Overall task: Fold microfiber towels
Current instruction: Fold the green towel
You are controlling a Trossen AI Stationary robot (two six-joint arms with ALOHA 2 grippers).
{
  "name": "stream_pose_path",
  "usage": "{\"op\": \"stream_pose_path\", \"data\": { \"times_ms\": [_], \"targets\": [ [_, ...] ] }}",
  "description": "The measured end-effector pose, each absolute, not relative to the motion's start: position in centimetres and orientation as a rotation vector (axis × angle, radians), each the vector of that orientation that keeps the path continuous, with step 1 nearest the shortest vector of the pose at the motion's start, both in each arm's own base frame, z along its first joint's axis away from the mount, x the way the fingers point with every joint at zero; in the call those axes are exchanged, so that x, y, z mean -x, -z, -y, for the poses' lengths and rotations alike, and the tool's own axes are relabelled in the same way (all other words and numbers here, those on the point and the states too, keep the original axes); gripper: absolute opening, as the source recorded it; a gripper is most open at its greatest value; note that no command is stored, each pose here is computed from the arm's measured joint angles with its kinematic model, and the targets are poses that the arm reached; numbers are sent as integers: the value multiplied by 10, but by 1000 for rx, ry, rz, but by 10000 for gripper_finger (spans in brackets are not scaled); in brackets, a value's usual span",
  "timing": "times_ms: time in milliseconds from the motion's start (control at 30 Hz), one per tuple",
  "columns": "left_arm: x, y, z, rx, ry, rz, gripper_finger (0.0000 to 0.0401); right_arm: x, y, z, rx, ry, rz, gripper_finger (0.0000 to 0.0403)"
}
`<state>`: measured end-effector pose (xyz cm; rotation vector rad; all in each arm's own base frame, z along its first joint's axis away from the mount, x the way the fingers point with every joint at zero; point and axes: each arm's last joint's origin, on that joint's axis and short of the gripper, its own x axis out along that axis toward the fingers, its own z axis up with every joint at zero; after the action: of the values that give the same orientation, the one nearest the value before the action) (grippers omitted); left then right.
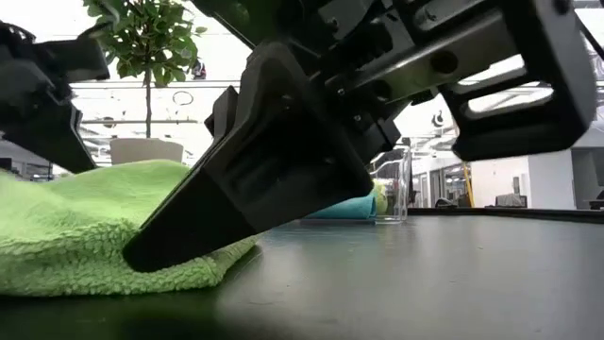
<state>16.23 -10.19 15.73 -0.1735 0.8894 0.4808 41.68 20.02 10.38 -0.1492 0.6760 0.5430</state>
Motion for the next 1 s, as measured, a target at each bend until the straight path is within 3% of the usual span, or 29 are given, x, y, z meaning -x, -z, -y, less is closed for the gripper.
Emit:
{"op": "stream_pose_path", "data": {
  "times_ms": [500,833,1000],
  "targets": [
    [-156,-151,94,102,-535,-858,42,-411,-92,-188,38,-582,-771,0],
    [-147,-164,84,225,-582,-845,42,-397,-74,-181,-27,-568,-867,0],
    [-150,-169,91,257,-510,-787,42,-402,-84,-184,45,-618,-734,7]
  ]
}}
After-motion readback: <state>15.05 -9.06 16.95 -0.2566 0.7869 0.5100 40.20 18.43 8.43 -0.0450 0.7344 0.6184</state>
